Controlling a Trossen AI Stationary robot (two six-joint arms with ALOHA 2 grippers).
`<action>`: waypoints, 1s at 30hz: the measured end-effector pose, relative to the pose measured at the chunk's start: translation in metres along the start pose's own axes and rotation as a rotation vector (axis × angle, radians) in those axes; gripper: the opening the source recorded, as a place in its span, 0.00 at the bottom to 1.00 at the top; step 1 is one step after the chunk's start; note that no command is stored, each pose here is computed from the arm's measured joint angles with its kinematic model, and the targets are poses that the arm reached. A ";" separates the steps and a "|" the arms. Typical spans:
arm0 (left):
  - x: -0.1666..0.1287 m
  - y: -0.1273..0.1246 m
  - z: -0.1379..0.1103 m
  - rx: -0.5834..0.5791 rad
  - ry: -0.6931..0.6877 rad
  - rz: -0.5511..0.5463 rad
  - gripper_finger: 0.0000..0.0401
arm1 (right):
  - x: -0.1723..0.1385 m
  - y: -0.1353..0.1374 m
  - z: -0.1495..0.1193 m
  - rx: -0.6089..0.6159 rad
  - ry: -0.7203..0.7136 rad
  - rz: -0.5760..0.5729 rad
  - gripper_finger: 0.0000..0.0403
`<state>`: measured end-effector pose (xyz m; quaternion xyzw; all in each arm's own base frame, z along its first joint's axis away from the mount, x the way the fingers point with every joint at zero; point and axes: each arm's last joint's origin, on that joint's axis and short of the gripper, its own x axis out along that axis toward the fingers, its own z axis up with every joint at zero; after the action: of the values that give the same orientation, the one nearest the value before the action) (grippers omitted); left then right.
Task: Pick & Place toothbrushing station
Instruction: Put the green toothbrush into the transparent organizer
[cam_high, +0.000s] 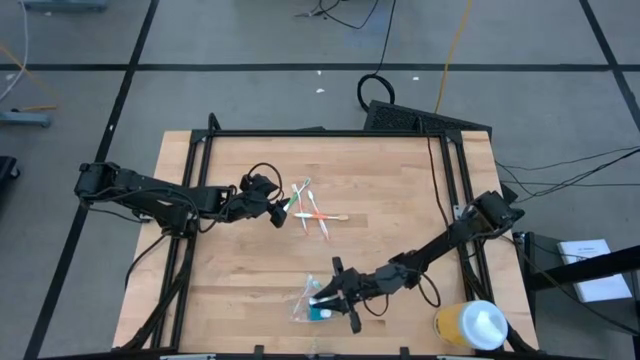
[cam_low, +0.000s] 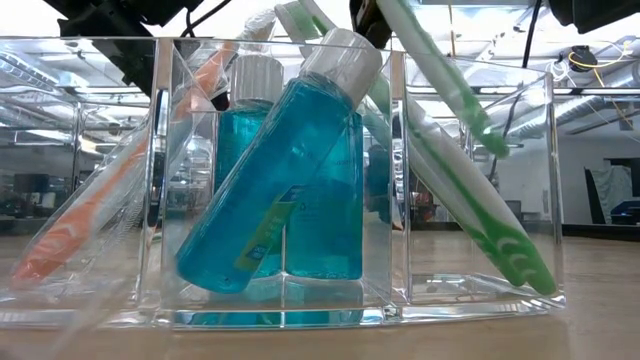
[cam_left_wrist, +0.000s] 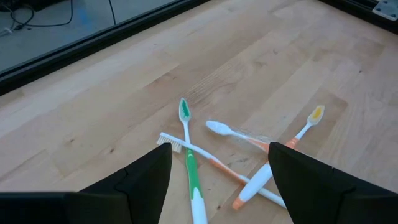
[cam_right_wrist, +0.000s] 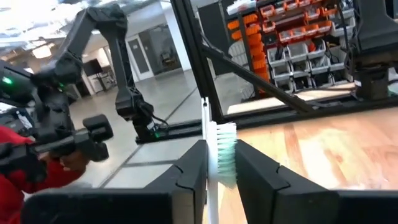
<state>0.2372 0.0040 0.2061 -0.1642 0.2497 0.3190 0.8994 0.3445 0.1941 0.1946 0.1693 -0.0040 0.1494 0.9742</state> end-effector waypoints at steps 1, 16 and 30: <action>0.000 0.000 0.000 0.000 0.000 0.000 0.69 | 0.000 -0.001 -0.001 -0.003 0.012 -0.004 0.18; 0.000 0.000 0.000 0.006 0.001 0.000 0.69 | -0.001 -0.003 -0.008 -0.049 0.097 -0.027 0.43; 0.000 0.000 0.000 0.011 0.001 0.000 0.69 | -0.015 0.012 0.007 -0.098 0.276 0.052 0.44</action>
<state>0.2371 0.0040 0.2059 -0.1593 0.2520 0.3176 0.9001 0.3267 0.1978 0.2039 0.0994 0.1181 0.1960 0.9684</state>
